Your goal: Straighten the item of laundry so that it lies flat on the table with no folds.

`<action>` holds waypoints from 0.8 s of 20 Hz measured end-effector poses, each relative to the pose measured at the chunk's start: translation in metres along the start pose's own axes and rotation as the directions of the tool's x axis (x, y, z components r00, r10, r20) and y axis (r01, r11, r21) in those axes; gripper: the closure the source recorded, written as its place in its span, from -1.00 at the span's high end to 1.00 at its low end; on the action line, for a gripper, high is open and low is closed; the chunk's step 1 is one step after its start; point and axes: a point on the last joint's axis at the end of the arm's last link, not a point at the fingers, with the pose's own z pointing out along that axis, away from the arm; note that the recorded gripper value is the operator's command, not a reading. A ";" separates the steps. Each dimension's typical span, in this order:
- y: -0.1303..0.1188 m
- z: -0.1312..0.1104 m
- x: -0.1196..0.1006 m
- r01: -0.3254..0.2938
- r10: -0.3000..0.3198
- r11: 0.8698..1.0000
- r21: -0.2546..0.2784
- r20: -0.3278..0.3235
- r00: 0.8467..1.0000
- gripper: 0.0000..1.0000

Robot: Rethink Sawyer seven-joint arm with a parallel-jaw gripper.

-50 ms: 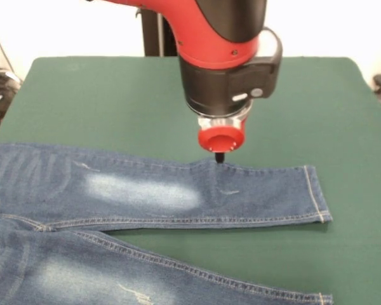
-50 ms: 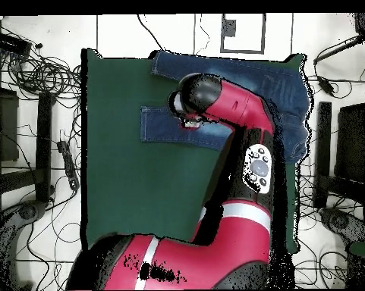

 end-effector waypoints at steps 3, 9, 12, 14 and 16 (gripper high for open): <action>0.012 -0.001 0.005 0.016 -0.016 1.000 -0.003 0.000 1.000 -1.00; 0.031 0.018 0.016 0.047 -0.047 0.999 -0.017 0.009 0.999 -1.00; 0.033 0.033 0.021 0.057 -0.057 0.998 -0.009 0.010 0.998 -1.00; 0.033 0.044 0.027 0.064 -0.064 0.998 0.001 0.009 0.998 -1.00; 0.030 0.057 0.035 0.074 -0.074 0.997 0.016 0.007 0.997 -1.00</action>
